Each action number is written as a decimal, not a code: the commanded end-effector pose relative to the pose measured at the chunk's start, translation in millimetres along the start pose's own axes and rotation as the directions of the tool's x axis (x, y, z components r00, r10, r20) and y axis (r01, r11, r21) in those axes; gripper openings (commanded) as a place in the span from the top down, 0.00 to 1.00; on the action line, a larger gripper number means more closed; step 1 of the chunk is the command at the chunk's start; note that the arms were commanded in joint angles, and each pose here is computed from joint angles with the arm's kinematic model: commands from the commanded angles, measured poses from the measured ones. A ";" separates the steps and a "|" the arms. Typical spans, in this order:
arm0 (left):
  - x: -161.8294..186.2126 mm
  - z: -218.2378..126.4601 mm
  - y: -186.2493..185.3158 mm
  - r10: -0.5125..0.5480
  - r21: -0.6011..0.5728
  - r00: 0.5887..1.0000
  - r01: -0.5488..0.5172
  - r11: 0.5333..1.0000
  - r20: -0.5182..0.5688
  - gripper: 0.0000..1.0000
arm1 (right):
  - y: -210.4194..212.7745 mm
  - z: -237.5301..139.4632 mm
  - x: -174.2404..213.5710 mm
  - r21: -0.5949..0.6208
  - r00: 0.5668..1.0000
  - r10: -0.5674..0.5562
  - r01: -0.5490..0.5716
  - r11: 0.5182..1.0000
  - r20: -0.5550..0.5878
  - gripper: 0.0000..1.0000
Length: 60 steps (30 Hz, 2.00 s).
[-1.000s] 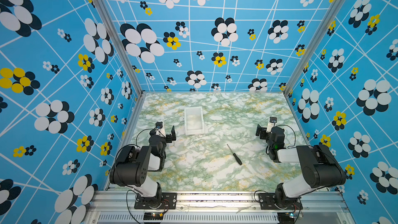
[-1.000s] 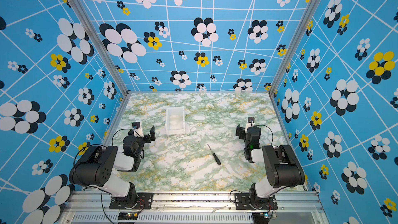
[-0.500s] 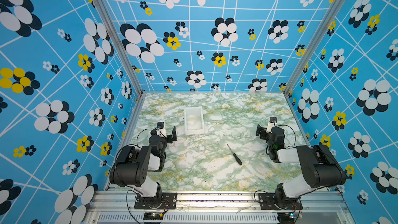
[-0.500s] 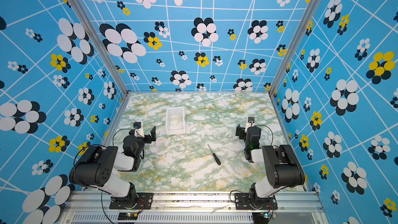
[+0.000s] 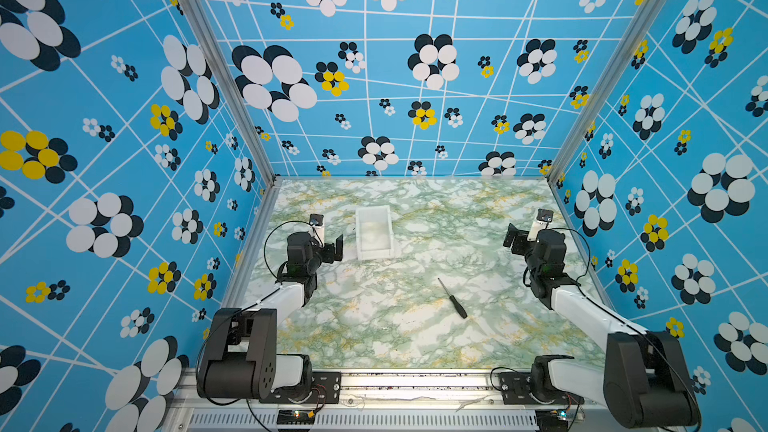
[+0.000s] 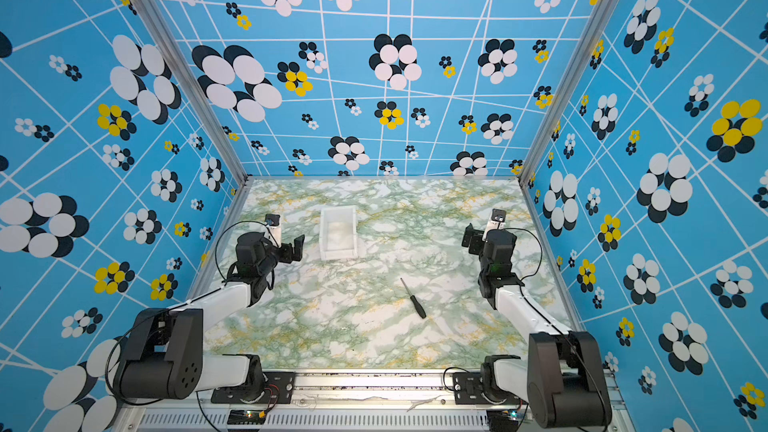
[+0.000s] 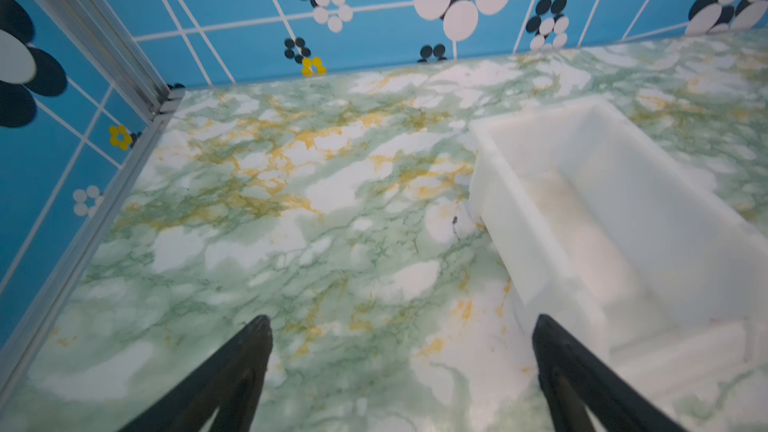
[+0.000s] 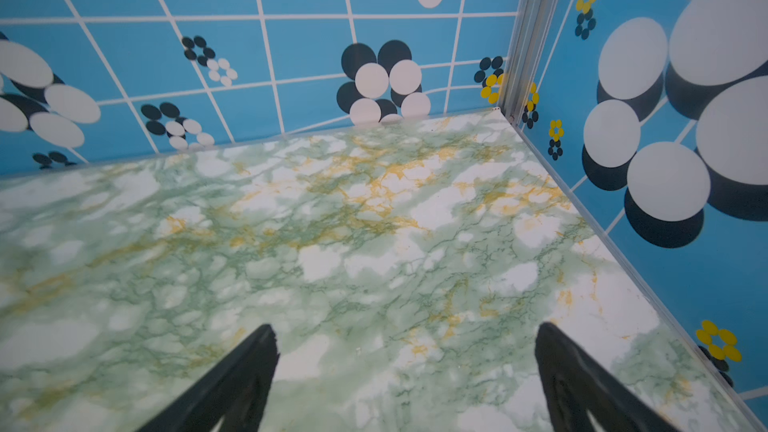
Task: Put the screwdriver in the bin
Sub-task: 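Move the right gripper over the black-handled screwdriver while the left arm rises, then lower the right gripper and close it on the screwdriver handle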
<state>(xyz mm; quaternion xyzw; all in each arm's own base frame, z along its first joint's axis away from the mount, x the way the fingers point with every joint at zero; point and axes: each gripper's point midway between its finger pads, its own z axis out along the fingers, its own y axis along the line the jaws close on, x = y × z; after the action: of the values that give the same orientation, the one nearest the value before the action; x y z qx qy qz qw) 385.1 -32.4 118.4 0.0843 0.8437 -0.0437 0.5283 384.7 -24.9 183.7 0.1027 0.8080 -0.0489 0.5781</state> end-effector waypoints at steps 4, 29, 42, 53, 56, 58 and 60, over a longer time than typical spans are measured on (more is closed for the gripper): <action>8.2 -25.9 -18.7 0.087 0.115 0.979 -0.066 0.991 -0.187 0.01 | 5.1 -57.2 -2.8 0.104 0.834 0.440 -0.431 0.896 -0.333 0.01; -76.1 -81.9 -21.2 -0.052 0.161 0.843 0.163 0.973 -0.536 0.01 | 127.5 -173.8 133.9 -0.348 0.677 -0.220 -0.056 0.936 -0.702 0.37; -64.3 -103.6 -64.5 0.099 0.296 0.849 0.069 0.953 -0.519 0.01 | 151.4 -169.5 189.4 -0.374 0.573 -0.316 0.019 0.927 -0.756 0.47; -66.0 -110.9 -63.5 0.078 0.273 0.870 0.067 0.960 -0.487 0.01 | 161.0 -158.7 212.2 -0.355 0.516 -0.337 0.067 0.933 -0.788 0.54; -65.0 -111.5 -67.6 0.068 0.289 0.873 0.086 0.953 -0.483 0.01 | 164.7 -156.1 216.6 -0.354 0.503 -0.344 0.078 0.932 -0.793 0.54; -64.1 -111.0 -68.5 0.067 0.293 0.873 0.089 0.952 -0.483 0.01 | 164.9 -154.1 220.2 -0.350 0.493 -0.350 0.096 0.932 -0.796 0.54; -63.7 -111.0 -68.4 0.067 0.292 0.874 0.089 0.952 -0.482 0.01 | 163.2 -152.1 223.0 -0.341 0.485 -0.358 0.126 0.932 -0.798 0.54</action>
<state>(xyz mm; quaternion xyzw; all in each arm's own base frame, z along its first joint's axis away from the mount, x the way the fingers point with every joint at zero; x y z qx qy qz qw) 304.1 -82.2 224.7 0.1671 0.9351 -0.1404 0.2791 206.2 187.3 29.3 -0.0756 0.9913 0.0386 0.1004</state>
